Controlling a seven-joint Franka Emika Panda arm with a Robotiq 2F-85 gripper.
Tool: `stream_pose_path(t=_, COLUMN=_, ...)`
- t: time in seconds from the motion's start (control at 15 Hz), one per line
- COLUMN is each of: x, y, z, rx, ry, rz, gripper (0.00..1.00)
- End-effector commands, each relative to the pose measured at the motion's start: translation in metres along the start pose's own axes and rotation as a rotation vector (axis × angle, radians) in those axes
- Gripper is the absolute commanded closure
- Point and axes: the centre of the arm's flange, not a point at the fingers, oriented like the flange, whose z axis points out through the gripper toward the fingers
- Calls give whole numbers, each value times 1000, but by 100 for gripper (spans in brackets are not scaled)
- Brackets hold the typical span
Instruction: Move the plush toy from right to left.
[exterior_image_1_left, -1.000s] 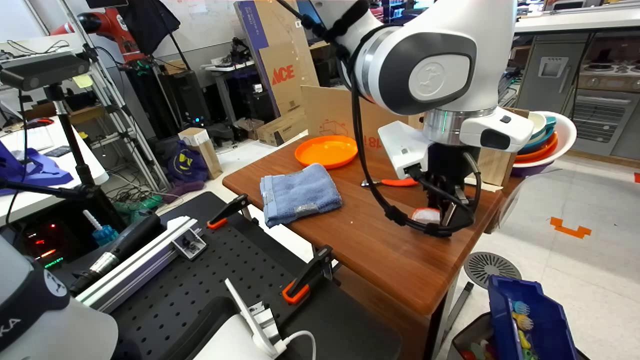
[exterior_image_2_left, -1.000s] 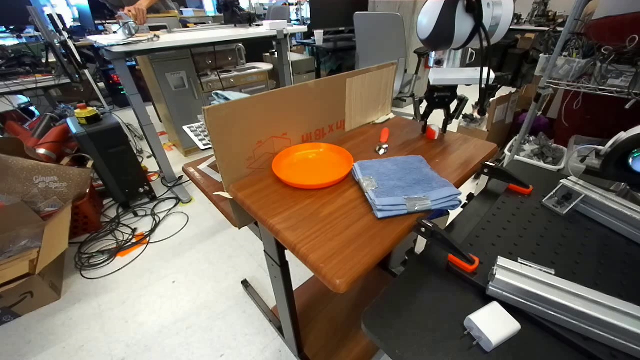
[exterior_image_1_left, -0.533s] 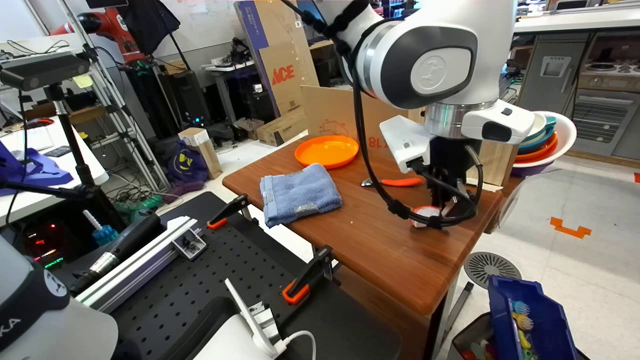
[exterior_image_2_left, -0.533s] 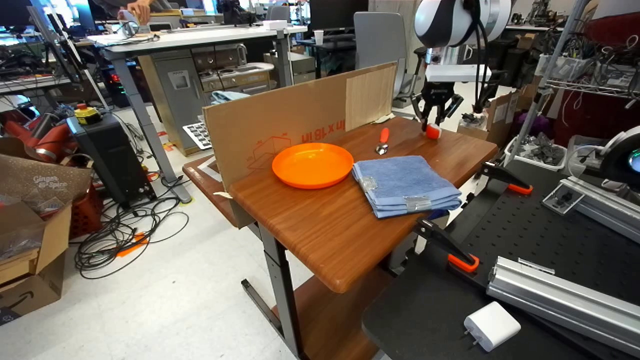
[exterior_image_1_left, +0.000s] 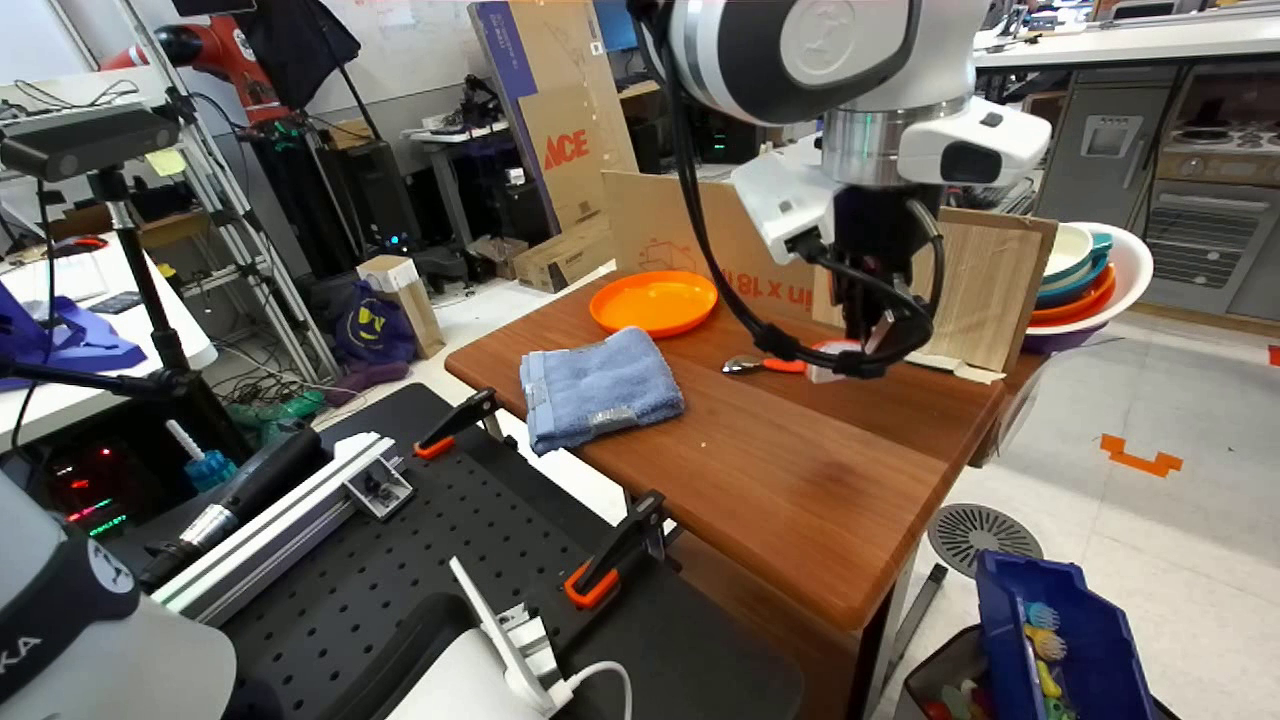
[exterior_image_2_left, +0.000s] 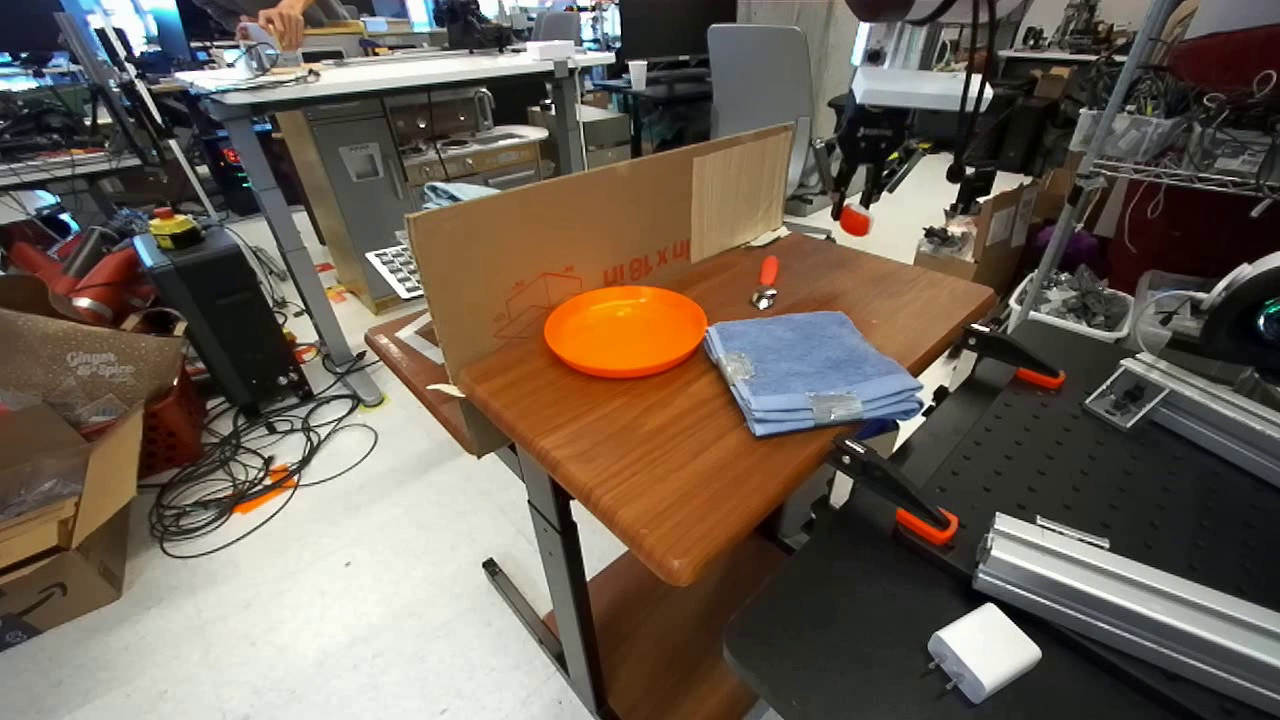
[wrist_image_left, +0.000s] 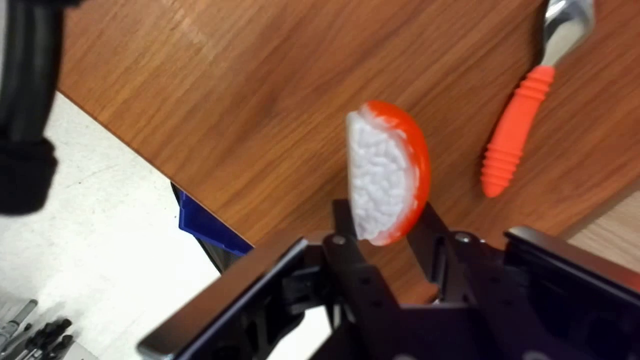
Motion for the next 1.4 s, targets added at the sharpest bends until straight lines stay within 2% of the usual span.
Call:
stream_pose_path(t=0.0, x=-44, y=-5, z=-39, rx=43, ry=-1, rz=-43, gripper=92)
stream_pose_path(t=0.2, x=-82, y=-23, z=-60, rx=55, ry=-2, rz=-91, gripper=92)
stream_pose_path(t=0.6, x=-166, y=-71, z=-63, rx=40, ry=-39, rz=-229, gripper=92)
stream_pose_path(t=1.33, x=-232, y=-155, z=-40, rx=-7, ry=-54, rz=-343, gripper=92)
